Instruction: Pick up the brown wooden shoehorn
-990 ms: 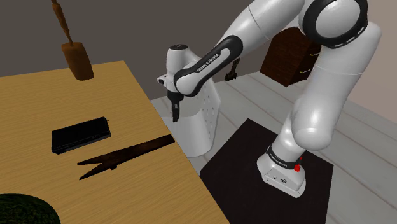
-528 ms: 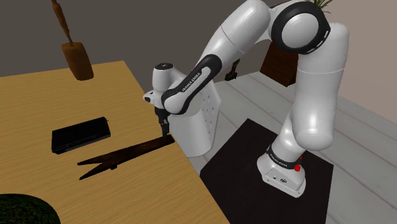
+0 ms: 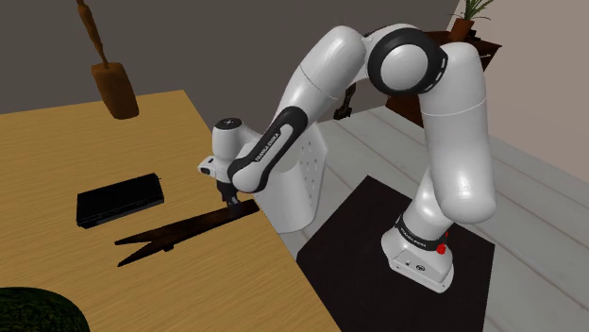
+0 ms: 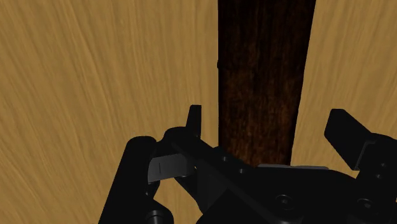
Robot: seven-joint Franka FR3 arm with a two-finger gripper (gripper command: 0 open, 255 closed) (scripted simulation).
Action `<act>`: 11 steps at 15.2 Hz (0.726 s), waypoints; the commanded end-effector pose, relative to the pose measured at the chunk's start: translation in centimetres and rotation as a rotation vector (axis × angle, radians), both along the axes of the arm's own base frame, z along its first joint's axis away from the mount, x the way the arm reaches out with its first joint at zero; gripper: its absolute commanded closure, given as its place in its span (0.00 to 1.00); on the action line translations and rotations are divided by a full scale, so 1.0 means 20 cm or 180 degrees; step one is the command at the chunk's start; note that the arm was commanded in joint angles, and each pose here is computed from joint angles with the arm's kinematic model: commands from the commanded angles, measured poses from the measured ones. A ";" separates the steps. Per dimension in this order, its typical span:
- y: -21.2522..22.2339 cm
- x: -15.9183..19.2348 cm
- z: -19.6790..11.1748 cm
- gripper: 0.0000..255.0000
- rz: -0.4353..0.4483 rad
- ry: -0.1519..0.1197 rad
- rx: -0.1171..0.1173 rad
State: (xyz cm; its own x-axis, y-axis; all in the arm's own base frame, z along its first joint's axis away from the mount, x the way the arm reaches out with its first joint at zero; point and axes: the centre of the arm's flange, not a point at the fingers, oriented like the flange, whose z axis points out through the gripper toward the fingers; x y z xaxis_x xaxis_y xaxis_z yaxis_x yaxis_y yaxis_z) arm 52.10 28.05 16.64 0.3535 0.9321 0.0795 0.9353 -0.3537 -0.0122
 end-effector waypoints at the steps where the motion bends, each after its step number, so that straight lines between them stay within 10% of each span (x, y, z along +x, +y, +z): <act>1: 0.00 0.00 -0.05 0.00 0.0009 -0.0001 0.0001; 6: 0.00 0.00 -0.15 0.00 0.0009 -0.0001 0.0001; 7: 0.00 0.00 -0.15 1.00 0.0008 -0.0002 0.0001; 11: 0.00 0.00 -0.15 1.00 0.0009 -0.0002 0.0001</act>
State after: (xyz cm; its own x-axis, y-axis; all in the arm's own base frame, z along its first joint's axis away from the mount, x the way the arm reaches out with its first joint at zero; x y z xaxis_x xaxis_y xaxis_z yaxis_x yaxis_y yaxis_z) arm 52.16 28.12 13.69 0.3501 0.9333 0.0802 0.9366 -0.3503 -0.0114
